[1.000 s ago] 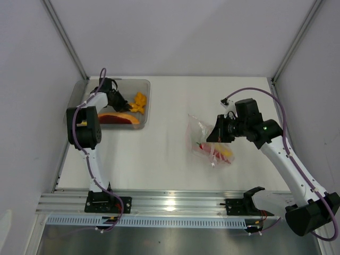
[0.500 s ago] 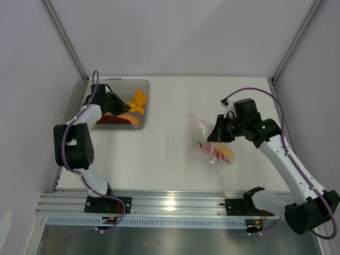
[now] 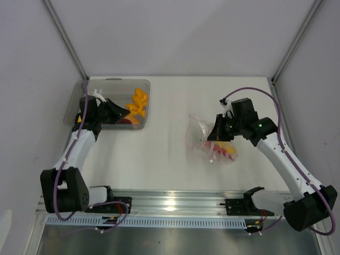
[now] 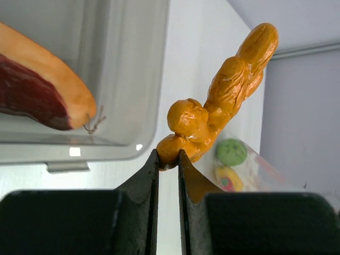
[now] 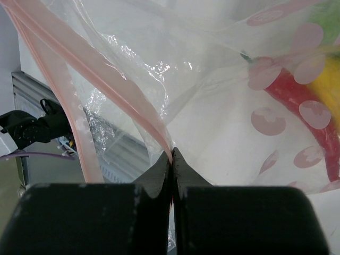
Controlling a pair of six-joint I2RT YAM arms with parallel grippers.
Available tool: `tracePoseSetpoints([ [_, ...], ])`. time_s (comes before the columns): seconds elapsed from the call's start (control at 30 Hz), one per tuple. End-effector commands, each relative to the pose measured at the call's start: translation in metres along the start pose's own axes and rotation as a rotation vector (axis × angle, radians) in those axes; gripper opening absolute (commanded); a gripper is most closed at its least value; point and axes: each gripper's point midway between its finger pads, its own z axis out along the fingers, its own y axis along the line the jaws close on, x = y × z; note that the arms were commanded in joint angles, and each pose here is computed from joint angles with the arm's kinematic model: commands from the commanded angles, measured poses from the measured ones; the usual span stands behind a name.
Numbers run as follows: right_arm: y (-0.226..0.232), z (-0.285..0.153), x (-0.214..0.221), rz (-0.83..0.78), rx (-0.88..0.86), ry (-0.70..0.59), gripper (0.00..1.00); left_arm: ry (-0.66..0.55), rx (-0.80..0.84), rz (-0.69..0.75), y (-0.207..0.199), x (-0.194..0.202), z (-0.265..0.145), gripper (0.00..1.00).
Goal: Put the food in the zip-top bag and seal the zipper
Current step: Pick up the fake vegetable from the bin, then place the fake vegetable in the zipper food storage bag.
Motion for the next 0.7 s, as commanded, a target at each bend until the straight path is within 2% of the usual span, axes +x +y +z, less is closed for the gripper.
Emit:
tracePoseSetpoints([
  [0.0, 0.002, 0.002, -0.009, -0.035, 0.012, -0.04, 0.0, -0.009, 0.13, 0.054, -0.036, 0.013, -0.03, 0.01],
  [0.13, 0.003, 0.006, -0.009, -0.05, 0.026, -0.04, 0.0, -0.019, 0.228, 0.13, -0.068, 0.038, -0.066, 0.01],
  [0.17, 0.004, 0.008, -0.009, -0.056, 0.021, -0.039, 0.0, 0.013, 0.27, 0.169, -0.081, 0.054, -0.071, 0.01],
  [0.23, 0.009, 0.01, -0.007, -0.06, -0.001, -0.026, 0.0, -0.002, 0.365, 0.255, -0.106, 0.068, -0.093, 0.01],
  [0.4, 0.027, 0.011, -0.003, -0.059, -0.076, 0.005, 0.0, -0.054, 0.481, 0.396, -0.137, 0.084, -0.124, 0.01],
  [0.67, 0.045, 0.002, 0.01, -0.073, -0.118, 0.057, 0.0, -0.07, 0.703, 0.638, -0.181, 0.122, -0.16, 0.01],
])
